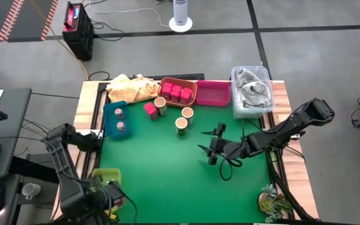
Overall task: Sort spices by type
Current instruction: Put the orange seasoning bag into the yellow bin
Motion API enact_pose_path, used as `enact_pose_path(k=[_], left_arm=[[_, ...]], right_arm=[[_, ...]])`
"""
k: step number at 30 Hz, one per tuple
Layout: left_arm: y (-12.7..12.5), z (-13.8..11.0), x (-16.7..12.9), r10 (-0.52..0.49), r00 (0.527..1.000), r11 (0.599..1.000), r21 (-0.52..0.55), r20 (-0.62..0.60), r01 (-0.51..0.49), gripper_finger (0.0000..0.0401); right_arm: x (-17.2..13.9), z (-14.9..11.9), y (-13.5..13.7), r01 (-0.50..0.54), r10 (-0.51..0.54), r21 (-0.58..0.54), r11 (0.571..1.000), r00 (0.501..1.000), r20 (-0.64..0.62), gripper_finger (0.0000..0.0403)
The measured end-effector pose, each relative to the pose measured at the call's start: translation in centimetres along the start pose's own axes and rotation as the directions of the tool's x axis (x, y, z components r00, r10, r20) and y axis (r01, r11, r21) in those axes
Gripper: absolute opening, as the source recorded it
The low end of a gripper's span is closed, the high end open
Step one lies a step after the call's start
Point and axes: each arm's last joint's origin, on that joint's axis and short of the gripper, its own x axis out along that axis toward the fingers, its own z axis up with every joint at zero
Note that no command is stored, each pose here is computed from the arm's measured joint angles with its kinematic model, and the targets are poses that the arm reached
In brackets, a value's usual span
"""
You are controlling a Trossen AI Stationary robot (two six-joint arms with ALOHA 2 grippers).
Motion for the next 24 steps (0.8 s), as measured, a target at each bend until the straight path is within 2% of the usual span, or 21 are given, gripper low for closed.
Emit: enact_pose_path(k=[4, 12, 24], left_arm=[[0.2, -1.4, 1.2, 0.053, 0.998, 0.998, -0.039, -0.045, -0.055, 0.0000], [0.9, -3.3, 0.6, 0.034, 0.999, 0.996, -0.081, -0.019, -0.035, 0.0000], [6.2, -3.7, 2.8, 0.156, 0.988, 0.974, -0.166, -0.009, -0.155, 0.0000]], right_arm=[[-0.6, 0.1, 0.7, -0.029, 0.029, 0.006, 1.000, 0.999, 0.015, 0.0301], [-0.8, 0.4, 0.9, -0.040, 0.039, 0.015, 0.999, 0.998, 0.042, 0.0301], [-0.6, 0.3, 0.7, -0.030, 0.030, 0.010, 0.999, 0.999, 0.030, 0.0301]])
